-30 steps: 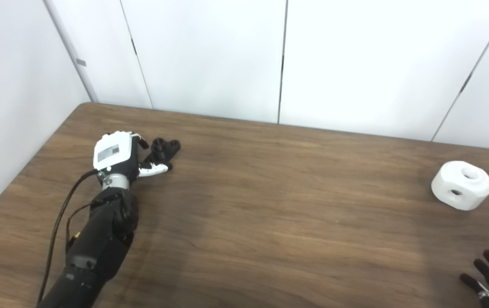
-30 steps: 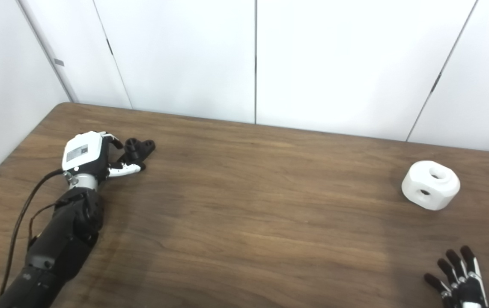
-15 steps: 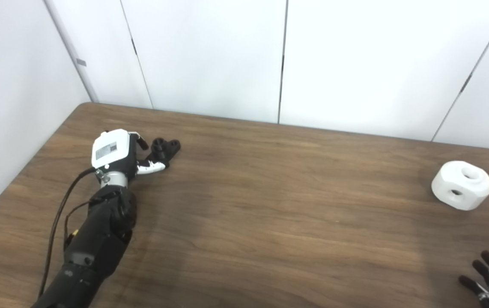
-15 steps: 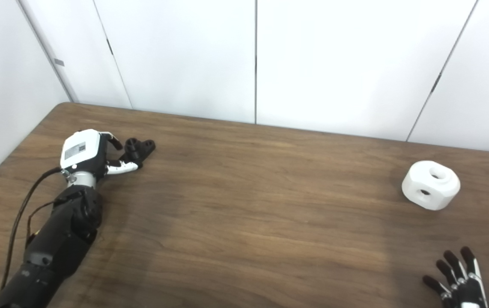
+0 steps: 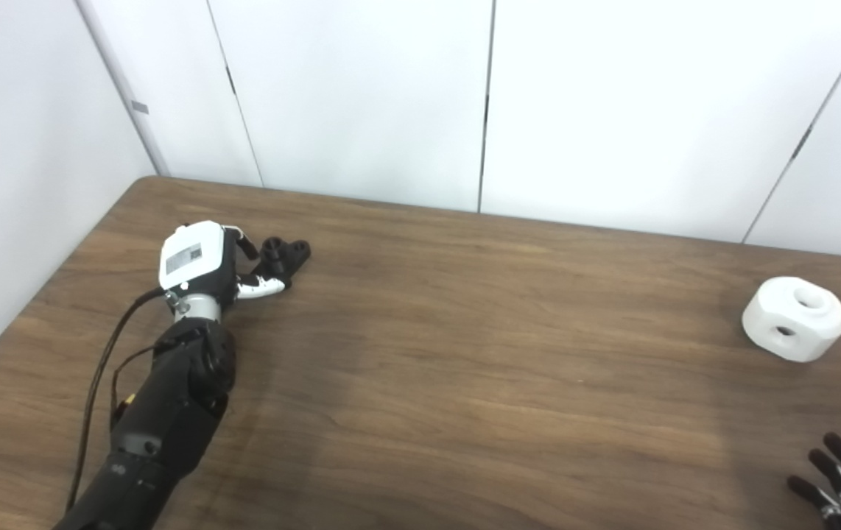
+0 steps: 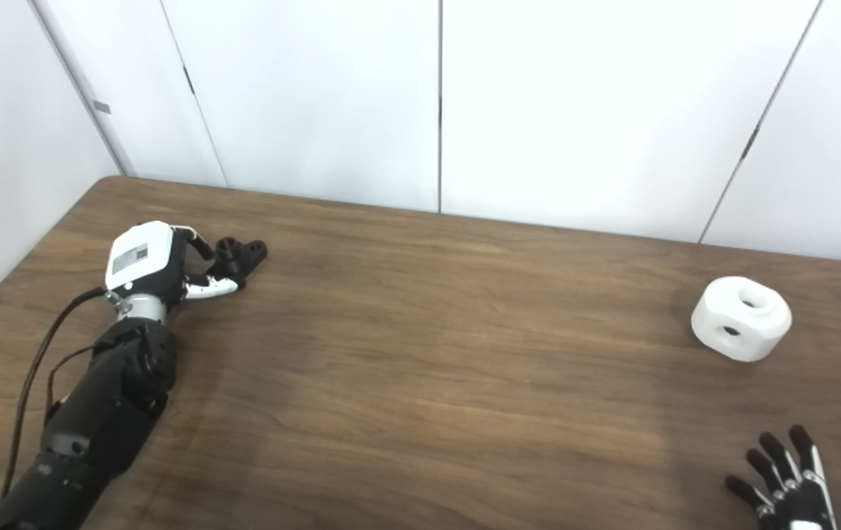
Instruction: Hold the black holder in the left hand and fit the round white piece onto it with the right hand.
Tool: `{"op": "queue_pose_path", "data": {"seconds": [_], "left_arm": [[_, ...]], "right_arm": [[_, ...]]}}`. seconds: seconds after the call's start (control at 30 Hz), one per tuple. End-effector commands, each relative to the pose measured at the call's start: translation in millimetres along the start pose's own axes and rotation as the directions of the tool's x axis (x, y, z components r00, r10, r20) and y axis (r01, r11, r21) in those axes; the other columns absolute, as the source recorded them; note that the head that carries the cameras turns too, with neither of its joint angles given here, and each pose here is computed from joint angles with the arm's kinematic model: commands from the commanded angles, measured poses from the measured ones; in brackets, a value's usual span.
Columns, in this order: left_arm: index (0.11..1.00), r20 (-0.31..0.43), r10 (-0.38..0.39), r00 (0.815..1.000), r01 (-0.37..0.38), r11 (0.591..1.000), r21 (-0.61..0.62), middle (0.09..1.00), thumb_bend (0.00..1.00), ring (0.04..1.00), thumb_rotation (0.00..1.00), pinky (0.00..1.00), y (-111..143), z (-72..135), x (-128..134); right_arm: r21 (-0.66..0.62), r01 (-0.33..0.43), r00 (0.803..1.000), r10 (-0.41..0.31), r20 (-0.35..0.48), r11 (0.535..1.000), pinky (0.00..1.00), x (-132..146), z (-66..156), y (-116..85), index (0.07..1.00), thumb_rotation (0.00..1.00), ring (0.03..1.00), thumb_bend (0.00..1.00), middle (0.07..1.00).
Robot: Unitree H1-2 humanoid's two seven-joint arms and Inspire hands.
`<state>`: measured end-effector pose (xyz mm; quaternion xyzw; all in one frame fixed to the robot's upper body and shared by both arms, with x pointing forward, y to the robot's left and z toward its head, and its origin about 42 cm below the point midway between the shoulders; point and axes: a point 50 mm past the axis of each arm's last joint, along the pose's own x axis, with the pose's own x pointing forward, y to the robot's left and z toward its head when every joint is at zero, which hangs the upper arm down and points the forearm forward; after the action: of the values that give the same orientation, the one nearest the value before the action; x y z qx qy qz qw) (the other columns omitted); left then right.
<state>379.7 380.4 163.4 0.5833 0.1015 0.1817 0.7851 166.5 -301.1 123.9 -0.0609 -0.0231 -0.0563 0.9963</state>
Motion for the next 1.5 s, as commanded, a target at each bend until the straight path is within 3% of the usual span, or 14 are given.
{"op": "queue_pose_path", "data": {"seconds": [0.0, 0.5, 1.03, 1.1, 1.13, 1.47], "left_arm": [[0.553, 0.031, 0.082, 0.996, -0.082, 0.997, 0.009, 0.793, 0.79, 0.889, 0.28, 1.00, 23.3, 7.2, 13.2], [0.553, 0.026, 0.050, 0.998, -0.050, 0.999, -0.007, 0.784, 0.78, 0.876, 0.29, 1.00, 21.1, 12.5, 11.3], [0.503, 0.034, 0.046, 0.998, -0.045, 0.998, -0.032, 0.766, 0.78, 0.864, 0.24, 1.00, 17.2, 11.7, 11.8], [0.489, 0.035, 0.047, 0.998, -0.046, 0.998, -0.034, 0.764, 0.58, 0.865, 0.11, 1.00, 17.1, 11.8, 11.7], [0.487, 0.035, 0.048, 0.998, -0.047, 0.998, -0.035, 0.762, 0.55, 0.864, 0.10, 1.00, 17.0, 11.9, 11.7], [0.481, 0.059, 0.061, 0.996, -0.058, 0.997, -0.058, 0.736, 0.52, 0.843, 0.06, 0.99, 14.0, 11.5, 10.8]], "right_arm": [[0.007, -0.011, 1.000, 0.011, -0.024, 1.000, 0.78, -6.6, -0.8, 2.0, 0.991, 1.00, 0.918, 0.58, 0.942], [0.016, -0.007, 1.000, 0.008, -0.024, 1.000, 0.78, -9.4, 1.8, 2.3, 0.995, 1.00, 0.923, 0.57, 0.944], [0.022, -0.009, 1.000, 0.009, -0.020, 1.000, 0.77, -9.8, 3.5, 3.1, 0.993, 1.00, 0.922, 0.57, 0.944], [0.028, -0.008, 1.000, 0.008, -0.021, 1.000, 0.78, -9.9, 3.7, 3.4, 0.995, 1.00, 0.922, 0.58, 0.946], [0.031, -0.008, 1.000, 0.008, -0.022, 1.000, 0.77, -9.9, 3.7, 3.4, 0.994, 1.00, 0.921, 0.58, 0.946], [0.022, -0.014, 1.000, 0.014, -0.019, 1.000, 0.77, -10.1, 5.1, 3.3, 0.999, 1.00, 0.924, 0.59, 0.950]]}}
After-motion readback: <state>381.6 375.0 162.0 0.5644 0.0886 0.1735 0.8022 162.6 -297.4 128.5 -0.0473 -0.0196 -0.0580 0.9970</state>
